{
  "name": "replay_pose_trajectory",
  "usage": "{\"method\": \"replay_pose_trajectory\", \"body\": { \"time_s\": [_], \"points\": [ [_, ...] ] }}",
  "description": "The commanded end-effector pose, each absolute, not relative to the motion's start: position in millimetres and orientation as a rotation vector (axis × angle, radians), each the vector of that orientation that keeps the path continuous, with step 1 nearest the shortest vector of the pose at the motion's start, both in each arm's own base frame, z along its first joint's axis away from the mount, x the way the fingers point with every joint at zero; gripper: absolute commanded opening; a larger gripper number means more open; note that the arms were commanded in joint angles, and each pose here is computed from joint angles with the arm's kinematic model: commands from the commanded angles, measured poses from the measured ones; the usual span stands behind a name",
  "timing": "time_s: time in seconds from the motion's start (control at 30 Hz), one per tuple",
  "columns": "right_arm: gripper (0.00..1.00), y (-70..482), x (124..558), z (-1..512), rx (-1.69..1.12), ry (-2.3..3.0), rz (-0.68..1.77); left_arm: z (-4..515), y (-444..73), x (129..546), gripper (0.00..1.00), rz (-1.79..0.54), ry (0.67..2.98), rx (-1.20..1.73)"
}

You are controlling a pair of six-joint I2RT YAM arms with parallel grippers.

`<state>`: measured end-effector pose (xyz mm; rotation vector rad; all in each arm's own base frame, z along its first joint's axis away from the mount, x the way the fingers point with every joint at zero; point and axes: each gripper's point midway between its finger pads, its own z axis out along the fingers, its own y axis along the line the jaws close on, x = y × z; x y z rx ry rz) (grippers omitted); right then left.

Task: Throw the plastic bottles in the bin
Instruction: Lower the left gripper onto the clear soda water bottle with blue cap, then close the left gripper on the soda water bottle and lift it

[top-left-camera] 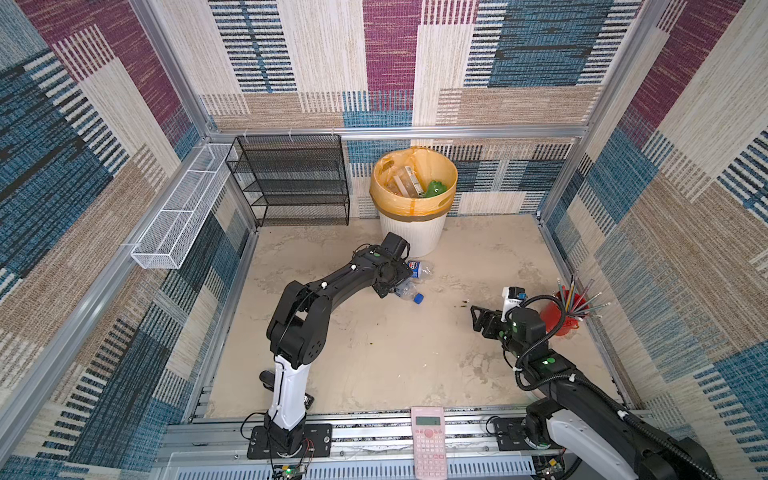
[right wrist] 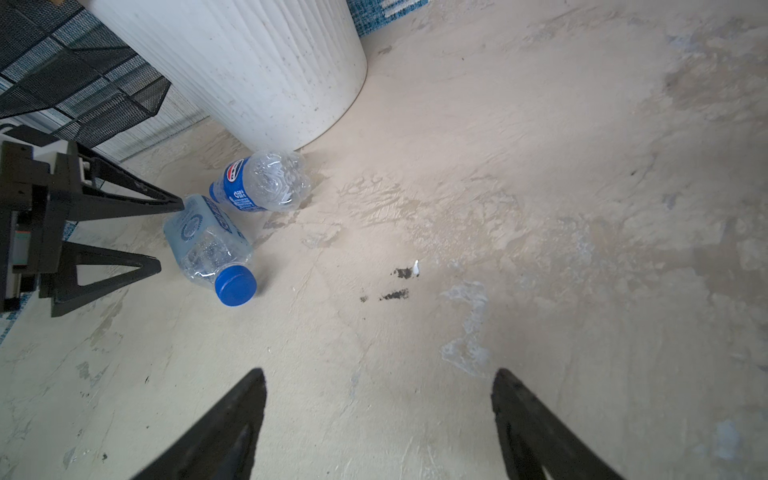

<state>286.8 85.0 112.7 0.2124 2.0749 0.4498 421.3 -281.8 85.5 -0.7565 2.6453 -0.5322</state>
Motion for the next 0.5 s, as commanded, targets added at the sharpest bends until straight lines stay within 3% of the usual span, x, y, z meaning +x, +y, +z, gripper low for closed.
{"method": "replay_pose_trajectory", "body": {
  "time_s": [0.0, 0.47],
  "points": [
    [0.86, 86, 288, 115, 0.207, 2.061, 0.457, 82, -282, 420, 0.81, -0.517, 2.667, -0.778],
    [0.85, 86, 288, 115, 0.21, 2.06, 0.462, 65, -292, 430, 0.79, -0.448, 2.718, -0.713]
  ]
}}
